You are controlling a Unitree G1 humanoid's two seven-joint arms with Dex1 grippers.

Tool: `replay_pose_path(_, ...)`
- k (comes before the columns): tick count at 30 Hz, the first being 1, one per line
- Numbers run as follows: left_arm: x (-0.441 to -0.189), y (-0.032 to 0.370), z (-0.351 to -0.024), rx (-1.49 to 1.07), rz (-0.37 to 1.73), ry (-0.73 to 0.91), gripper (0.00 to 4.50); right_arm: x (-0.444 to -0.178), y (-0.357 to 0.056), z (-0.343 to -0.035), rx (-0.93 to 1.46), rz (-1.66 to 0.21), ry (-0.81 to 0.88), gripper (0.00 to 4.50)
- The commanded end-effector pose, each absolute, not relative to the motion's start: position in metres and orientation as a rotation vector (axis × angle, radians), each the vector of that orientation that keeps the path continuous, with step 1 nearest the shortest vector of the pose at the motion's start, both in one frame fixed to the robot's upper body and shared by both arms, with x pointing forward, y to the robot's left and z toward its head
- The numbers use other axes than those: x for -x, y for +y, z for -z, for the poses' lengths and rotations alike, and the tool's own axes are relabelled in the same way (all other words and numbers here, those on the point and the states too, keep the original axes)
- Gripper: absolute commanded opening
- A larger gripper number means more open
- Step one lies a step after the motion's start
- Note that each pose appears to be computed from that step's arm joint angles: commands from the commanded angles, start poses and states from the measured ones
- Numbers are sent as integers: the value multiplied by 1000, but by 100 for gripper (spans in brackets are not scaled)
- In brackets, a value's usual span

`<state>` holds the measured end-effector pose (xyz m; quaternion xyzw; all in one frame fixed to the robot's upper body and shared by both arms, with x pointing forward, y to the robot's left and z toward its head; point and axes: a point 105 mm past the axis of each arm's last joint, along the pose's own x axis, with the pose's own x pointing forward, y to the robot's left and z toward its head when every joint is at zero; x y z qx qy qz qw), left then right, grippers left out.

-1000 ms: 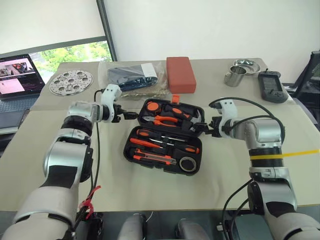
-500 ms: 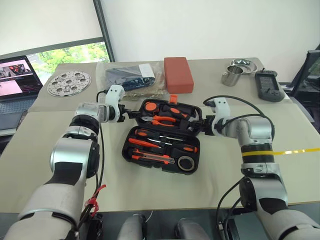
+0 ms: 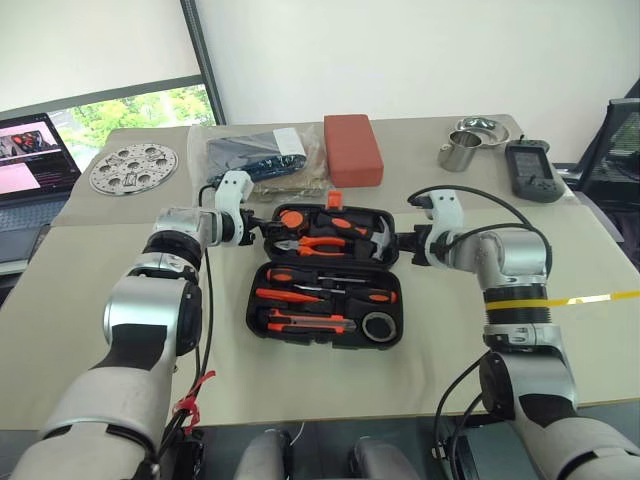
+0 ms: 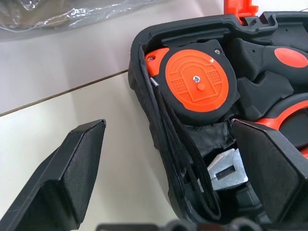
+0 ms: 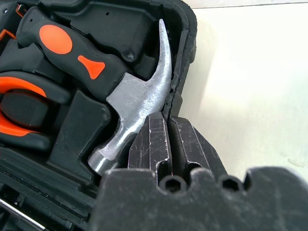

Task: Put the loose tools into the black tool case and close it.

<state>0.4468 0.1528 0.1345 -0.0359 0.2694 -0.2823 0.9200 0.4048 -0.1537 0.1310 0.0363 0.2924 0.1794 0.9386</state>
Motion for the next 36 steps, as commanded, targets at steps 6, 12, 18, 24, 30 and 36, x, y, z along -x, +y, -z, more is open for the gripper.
replay_pose_path(6,-446,160,-140,95,573,552,450,-398,-146,-123,-22,-412,614,5)
replay_pose_path(12,-446,170,-128,147,493,564,398,-398,-136,-125,-27,-450,590,0)
replay_pose_path(18,-440,174,-114,173,498,592,210,-399,-138,-124,-26,-439,585,0)
replay_pose_path(24,-438,168,-102,143,501,614,28,-400,-134,-124,-28,-442,579,0)
replay_pose_path(30,-442,168,-108,76,503,578,2,-401,-137,-126,-30,-428,564,0)
replay_pose_path(36,-451,165,-133,27,551,418,2,-408,-137,-143,-41,-416,431,0)
